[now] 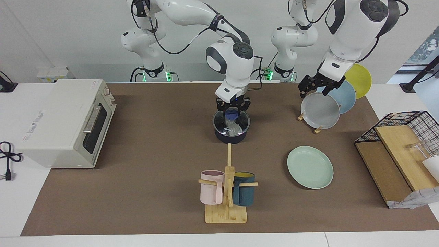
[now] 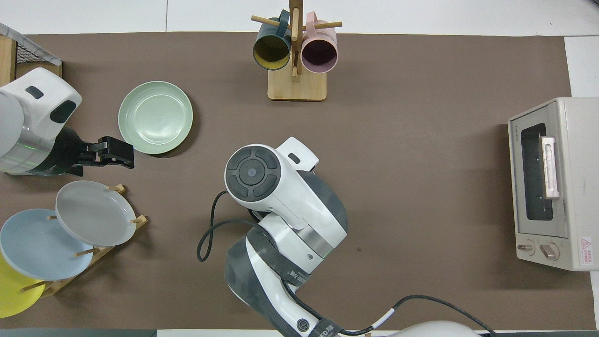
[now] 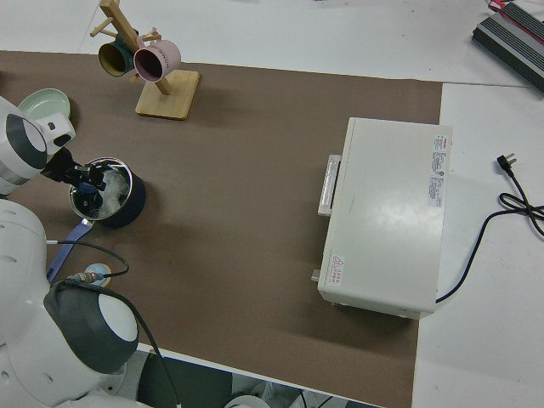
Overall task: Transfer vermicelli from pot to plate
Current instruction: 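Lift the lid off with the right gripper while the left gripper reaches the pot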
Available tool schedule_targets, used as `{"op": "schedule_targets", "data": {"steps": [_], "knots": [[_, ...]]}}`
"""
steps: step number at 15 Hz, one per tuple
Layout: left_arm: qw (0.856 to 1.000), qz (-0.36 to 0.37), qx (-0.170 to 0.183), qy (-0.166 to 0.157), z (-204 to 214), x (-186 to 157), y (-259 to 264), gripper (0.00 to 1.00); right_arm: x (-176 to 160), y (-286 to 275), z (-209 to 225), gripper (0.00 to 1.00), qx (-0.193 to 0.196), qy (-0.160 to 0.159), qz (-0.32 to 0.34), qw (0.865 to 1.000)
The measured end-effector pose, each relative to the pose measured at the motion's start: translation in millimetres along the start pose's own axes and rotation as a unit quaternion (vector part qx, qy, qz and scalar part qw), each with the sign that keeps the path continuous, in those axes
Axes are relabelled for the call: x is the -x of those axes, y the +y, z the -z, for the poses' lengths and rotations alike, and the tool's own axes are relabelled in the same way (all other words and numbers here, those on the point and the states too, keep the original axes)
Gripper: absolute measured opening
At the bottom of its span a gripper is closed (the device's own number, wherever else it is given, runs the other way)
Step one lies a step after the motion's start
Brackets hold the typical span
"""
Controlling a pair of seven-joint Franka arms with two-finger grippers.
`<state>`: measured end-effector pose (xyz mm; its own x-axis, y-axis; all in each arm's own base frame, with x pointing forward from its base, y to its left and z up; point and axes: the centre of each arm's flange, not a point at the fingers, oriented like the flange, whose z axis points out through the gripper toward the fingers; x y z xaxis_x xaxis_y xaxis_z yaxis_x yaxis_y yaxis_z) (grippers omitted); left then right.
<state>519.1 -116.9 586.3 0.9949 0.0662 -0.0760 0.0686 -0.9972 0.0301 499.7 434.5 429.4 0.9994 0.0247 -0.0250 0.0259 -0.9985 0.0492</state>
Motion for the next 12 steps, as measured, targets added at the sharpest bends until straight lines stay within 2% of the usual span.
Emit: {"op": "schedule_targets", "data": {"steps": [4, 6, 9, 12], "knots": [[1.000, -0.006, 0.000, 0.000, -0.3, 1.8, 6.5, 1.00, -38.6, 62.1, 28.4, 0.66, 0.002, -0.006, 0.027, 1.000], [1.000, -0.013, 0.001, -0.001, -2.6, 8.0, 26.5, 1.00, -57.5, 103.1, 35.8, 0.66, 0.005, -0.011, 0.050, 0.999], [1.000, 0.019, 0.006, 0.014, -33.1, 36.7, 112.2, 1.00, -84.4, 169.7, 36.8, 0.66, 0.007, -0.025, 0.082, 0.996], [0.999, 0.037, 0.018, 0.027, -115.2, 91.9, 221.5, 1.00, -108.3, 241.5, 21.2, 0.66, 0.004, -0.035, 0.105, 0.994]]}}
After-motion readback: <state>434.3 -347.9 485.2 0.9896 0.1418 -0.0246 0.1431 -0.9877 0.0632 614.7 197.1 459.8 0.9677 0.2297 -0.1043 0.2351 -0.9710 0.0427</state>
